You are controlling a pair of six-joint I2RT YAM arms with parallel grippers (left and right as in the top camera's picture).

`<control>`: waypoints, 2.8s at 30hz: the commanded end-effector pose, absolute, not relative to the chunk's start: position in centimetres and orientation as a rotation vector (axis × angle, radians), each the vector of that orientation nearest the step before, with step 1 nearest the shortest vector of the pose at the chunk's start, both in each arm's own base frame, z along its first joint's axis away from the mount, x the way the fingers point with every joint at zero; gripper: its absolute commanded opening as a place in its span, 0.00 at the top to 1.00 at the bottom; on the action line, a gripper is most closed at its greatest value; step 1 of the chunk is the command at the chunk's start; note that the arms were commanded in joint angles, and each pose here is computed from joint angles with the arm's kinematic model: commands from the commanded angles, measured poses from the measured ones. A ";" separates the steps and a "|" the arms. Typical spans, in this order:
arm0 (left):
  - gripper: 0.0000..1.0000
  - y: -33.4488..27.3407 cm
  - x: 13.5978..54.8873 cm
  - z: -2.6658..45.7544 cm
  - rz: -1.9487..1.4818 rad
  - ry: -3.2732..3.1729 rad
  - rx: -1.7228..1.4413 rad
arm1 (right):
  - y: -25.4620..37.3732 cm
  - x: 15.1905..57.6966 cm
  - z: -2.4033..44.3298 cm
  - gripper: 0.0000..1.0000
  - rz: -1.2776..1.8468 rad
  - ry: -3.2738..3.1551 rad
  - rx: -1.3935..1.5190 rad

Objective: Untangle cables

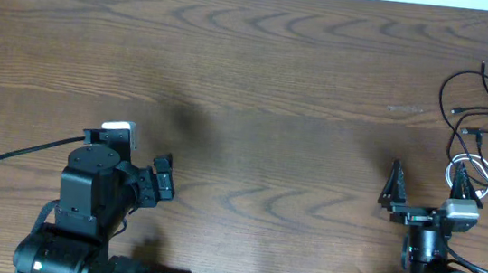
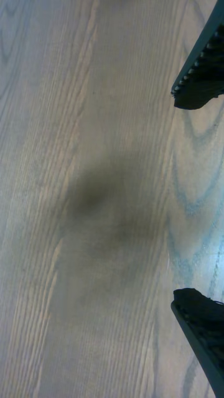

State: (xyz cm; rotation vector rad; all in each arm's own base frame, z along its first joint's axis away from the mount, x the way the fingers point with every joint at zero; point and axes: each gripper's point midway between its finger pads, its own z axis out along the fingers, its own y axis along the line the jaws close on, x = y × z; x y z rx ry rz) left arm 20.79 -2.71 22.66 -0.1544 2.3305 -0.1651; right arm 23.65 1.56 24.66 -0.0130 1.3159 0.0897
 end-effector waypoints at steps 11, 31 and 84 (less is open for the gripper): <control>0.02 -2.6 20.8 22.5 -0.158 2.334 -0.163 | 1.6 24.5 20.0 0.01 -0.064 1.461 -0.138; 0.02 -2.6 20.8 22.5 -0.158 2.334 -0.163 | 2.1 24.5 15.6 0.01 -0.038 1.637 -0.183; 0.02 0.4 20.1 21.3 -0.076 2.019 -0.227 | 2.1 24.5 15.6 0.01 -0.038 1.636 -0.183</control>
